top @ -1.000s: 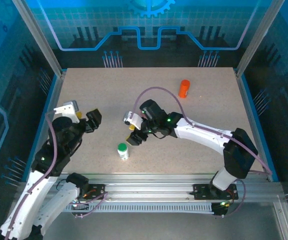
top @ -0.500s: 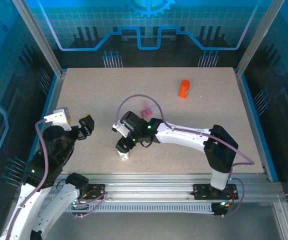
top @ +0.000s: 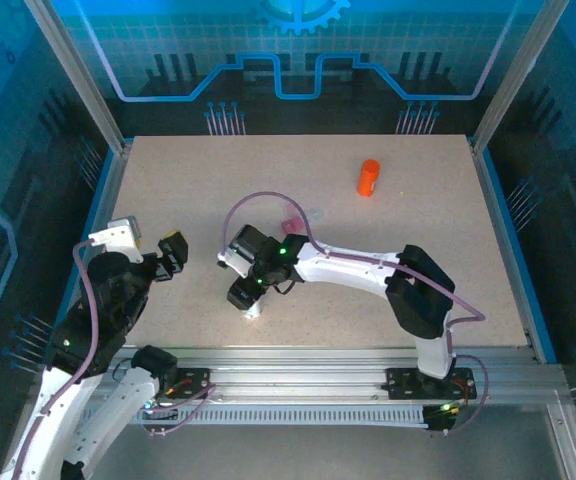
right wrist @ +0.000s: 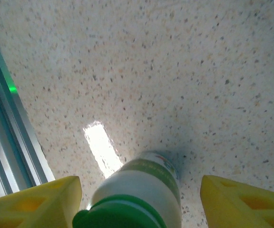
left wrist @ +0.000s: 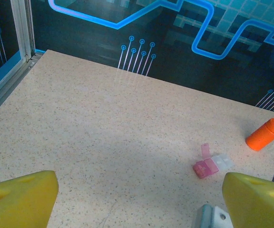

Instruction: Sort the pills into containers

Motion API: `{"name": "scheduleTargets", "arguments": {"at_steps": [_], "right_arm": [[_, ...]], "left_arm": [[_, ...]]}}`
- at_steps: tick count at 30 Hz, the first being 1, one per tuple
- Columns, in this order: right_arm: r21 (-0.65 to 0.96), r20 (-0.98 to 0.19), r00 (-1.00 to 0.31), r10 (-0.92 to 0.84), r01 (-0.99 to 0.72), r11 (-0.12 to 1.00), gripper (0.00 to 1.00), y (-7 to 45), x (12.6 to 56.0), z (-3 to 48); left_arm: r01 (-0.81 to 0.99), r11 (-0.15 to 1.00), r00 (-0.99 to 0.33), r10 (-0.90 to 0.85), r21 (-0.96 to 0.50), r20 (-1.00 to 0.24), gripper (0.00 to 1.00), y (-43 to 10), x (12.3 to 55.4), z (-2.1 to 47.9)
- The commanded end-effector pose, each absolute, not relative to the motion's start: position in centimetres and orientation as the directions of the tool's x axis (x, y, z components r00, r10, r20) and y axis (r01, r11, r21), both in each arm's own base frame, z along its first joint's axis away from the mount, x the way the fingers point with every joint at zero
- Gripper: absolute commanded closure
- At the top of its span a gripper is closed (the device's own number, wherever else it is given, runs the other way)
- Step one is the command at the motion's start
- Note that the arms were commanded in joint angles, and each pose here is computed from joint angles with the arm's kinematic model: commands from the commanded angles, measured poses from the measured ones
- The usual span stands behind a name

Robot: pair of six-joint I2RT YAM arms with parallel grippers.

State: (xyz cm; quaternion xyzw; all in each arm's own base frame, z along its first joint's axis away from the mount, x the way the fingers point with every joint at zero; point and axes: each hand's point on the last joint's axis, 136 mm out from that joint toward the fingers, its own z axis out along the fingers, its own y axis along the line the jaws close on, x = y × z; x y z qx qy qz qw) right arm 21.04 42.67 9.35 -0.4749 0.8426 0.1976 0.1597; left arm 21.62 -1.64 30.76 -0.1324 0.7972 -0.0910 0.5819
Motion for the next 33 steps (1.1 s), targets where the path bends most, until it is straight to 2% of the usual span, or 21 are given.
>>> {"name": "scheduleTargets", "arguments": {"at_steps": [1, 6, 11, 15, 17, 19, 20, 22, 27, 33], "right_arm": [[0.183, -0.418, -0.459, -0.784, -0.888, 0.422, 0.31, 42.8, 19.8, 9.5], [0.164, -0.376, -0.418, -0.827, -0.909, 0.384, 0.31, 42.2, 19.6, 9.0], [0.176, -0.37, -0.39, -0.843, -0.92, 0.349, 0.4, 42.0, 19.9, 8.5], [0.168, -0.365, -0.339, -0.867, -0.94, 0.297, 0.43, 41.7, 19.7, 8.6], [0.178, -0.369, -0.31, -0.876, -0.949, 0.261, 0.48, 41.5, 19.5, 8.7], [0.193, -0.382, -0.29, -0.877, -0.954, 0.231, 0.57, 41.4, 19.6, 8.9], [0.211, -0.398, -0.278, -0.875, -0.955, 0.207, 0.63, 41.4, 19.6, 9.3], [0.234, -0.425, -0.247, -0.871, -0.959, 0.158, 0.67, 41.3, 19.7, 10.0], [0.23, -0.506, -0.134, -0.852, -0.973, 0.017, 0.68, 39.0, 21.2, 13.4], [0.035, -0.651, 0.044, -0.758, -0.995, -0.089, 0.69, 33.6, 25.7, 20.8]], "left_arm": [[-0.115, 0.955, -0.291, -0.294, -0.272, -0.91, 0.09, -1.4, 21.8, 30.5], [-0.112, 0.956, -0.297, -0.291, -0.27, -0.909, 0.09, -1.5, 22.0, 30.4], [-0.11, 0.958, -0.302, -0.288, -0.267, -0.909, 0.09, -1.6, 22.1, 30.4], [-0.111, 0.958, -0.307, -0.285, -0.263, -0.908, 0.09, -1.6, 22.1, 30.2], [-0.111, 0.958, -0.307, -0.286, -0.265, -0.908, 0.09, -1.6, 22.1, 30.2], [-0.106, 0.958, -0.308, -0.287, -0.267, -0.907, 0.09, -1.7, 22.2, 30.2], [-0.106, 0.958, -0.311, -0.287, -0.267, -0.906, 0.09, -1.8, 22.2, 30.1], [-0.101, 0.958, -0.315, -0.286, -0.268, -0.905, 0.09, -1.9, 22.3, 30.1], [-0.06, 0.961, -0.336, -0.274, -0.27, -0.901, 0.09, -2.8, 22.7, 30.0], [0.083, 0.921, -0.375, -0.326, -0.381, -0.868, 0.09, -6.6, 24.5, 31.4]]}}
